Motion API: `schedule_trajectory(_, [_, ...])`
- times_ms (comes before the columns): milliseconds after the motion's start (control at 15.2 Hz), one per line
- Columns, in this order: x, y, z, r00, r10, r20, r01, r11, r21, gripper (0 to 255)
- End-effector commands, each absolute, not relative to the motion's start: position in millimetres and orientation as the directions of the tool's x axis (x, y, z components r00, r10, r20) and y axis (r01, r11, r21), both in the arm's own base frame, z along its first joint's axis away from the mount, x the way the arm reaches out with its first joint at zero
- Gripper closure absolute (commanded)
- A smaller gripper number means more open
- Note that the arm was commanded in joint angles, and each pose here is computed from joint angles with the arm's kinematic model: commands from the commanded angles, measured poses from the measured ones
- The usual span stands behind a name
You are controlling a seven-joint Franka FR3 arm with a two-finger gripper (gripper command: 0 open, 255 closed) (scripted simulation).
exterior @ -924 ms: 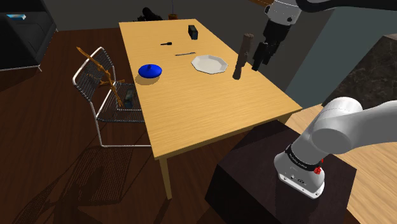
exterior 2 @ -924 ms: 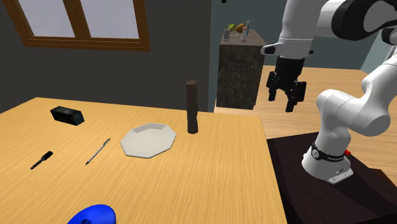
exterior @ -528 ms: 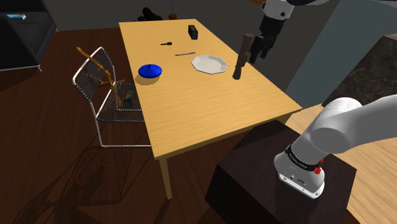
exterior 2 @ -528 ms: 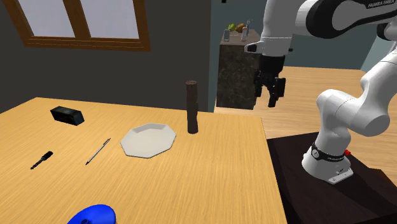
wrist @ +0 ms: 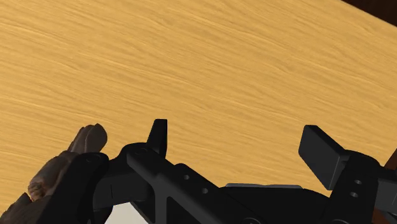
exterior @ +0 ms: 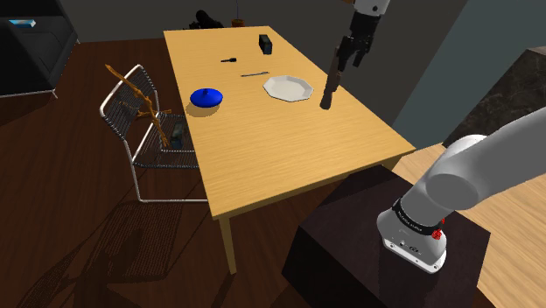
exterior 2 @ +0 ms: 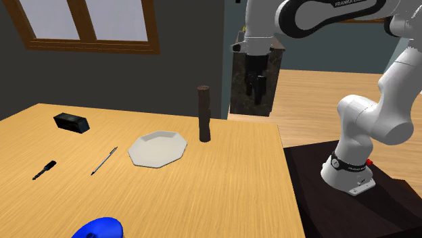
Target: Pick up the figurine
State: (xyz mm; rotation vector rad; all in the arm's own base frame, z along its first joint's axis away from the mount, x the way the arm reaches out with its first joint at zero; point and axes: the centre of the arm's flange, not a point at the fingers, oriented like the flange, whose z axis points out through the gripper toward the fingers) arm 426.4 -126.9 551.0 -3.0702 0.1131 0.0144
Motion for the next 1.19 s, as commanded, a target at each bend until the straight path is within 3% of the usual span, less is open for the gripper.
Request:
schedule_trajectory(0, [442,-147,548,0.996,-0.092,-0.018,-0.093,-0.994,-0.066,0])
schedule_trajectory(1122, [565,-333,539,0.968,-0.24,-0.067,-0.244,-0.969,-0.041,0])
